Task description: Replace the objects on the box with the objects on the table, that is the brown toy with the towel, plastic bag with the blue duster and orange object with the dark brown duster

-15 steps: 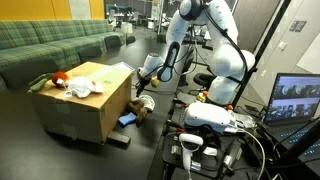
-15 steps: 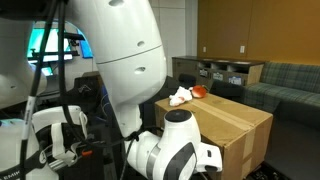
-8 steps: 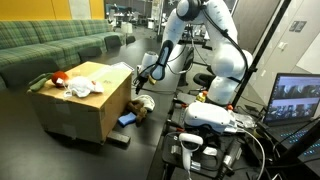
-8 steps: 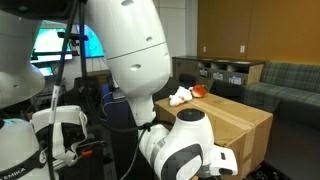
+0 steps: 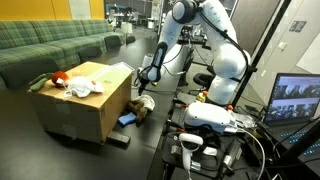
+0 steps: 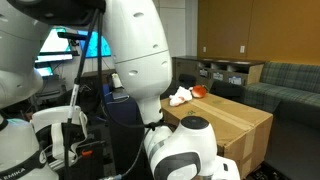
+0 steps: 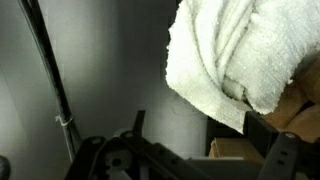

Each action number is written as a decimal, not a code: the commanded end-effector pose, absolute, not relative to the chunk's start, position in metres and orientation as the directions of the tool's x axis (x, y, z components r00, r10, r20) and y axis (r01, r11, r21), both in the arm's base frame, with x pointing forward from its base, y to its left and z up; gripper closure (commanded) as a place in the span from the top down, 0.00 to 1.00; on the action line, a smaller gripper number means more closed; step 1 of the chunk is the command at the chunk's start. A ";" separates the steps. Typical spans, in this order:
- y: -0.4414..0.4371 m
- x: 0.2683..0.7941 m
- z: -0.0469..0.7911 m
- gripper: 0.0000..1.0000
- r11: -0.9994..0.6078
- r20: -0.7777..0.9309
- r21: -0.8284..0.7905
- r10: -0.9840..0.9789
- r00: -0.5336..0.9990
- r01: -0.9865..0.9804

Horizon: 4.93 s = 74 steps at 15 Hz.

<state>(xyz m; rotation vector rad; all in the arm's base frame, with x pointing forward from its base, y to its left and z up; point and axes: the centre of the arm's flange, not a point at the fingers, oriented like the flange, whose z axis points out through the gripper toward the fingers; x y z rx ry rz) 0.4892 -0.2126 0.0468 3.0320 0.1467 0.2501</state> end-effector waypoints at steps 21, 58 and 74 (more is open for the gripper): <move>-0.220 0.476 -0.022 0.45 -0.973 0.044 0.153 0.182 0.982 0.173; -0.133 0.546 0.362 0.00 -0.917 0.506 0.379 0.090 0.858 -0.127; -0.010 0.592 0.311 0.00 -0.890 0.595 0.376 0.018 0.803 -0.258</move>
